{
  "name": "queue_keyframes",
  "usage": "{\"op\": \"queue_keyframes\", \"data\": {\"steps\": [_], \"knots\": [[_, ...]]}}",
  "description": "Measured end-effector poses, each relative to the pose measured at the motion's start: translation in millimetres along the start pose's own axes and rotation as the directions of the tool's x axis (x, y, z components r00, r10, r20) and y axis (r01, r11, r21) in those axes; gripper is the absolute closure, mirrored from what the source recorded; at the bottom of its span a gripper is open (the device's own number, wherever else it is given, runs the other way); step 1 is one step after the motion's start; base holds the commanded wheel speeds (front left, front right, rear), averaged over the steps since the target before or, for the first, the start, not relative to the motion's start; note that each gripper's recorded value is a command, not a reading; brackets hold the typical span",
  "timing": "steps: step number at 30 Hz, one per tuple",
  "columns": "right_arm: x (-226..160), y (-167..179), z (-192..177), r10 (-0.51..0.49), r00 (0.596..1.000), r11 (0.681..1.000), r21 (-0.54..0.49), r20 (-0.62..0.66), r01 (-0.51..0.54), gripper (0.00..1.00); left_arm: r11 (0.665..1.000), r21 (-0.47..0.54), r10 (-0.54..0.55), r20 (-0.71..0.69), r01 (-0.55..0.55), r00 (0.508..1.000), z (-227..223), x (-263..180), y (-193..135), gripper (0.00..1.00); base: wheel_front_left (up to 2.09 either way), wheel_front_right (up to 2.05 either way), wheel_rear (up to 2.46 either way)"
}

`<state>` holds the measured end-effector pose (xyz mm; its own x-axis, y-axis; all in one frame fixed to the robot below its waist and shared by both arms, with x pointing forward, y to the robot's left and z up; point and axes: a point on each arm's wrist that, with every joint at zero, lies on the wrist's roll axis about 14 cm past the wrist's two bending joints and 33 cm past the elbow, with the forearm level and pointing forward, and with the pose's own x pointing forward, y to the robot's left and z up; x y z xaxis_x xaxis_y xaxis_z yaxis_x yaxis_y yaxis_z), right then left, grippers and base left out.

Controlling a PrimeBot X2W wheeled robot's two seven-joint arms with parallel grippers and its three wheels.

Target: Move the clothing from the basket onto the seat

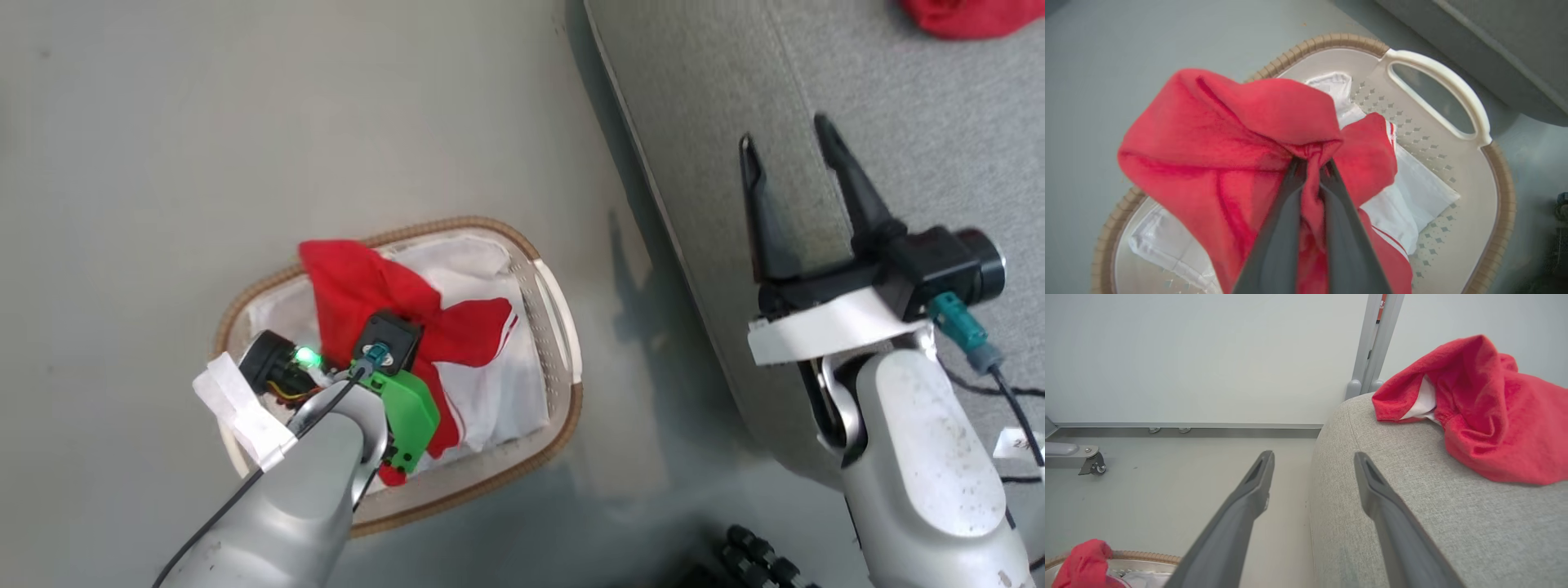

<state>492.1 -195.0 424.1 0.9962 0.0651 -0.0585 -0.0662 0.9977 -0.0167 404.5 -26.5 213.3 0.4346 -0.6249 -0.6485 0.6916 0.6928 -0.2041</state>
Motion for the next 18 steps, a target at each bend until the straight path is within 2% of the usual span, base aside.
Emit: {"op": "queue_keyframes", "data": {"steps": [7,13,18], "knots": [[-24,9,20,0.008,1.000,1.000,0.011,0.020,-0.009,0.00,0.997,0.061,0.036,0.221,-0.051,0.975,71,-41,7,1.00,0.00,0.00,0.00],[-44,20,41,0.029,0.998,0.999,0.017,0.053,-0.030,0.00,0.981,0.140,0.064,0.426,-0.135,0.903,143,-90,16,1.00,0.00,0.00,0.00],[-63,27,58,0.045,0.995,0.999,0.014,0.088,-0.046,0.00,0.954,0.215,0.055,0.555,-0.208,0.830,196,-134,15,1.00,0.00,0.00,0.00]]}}
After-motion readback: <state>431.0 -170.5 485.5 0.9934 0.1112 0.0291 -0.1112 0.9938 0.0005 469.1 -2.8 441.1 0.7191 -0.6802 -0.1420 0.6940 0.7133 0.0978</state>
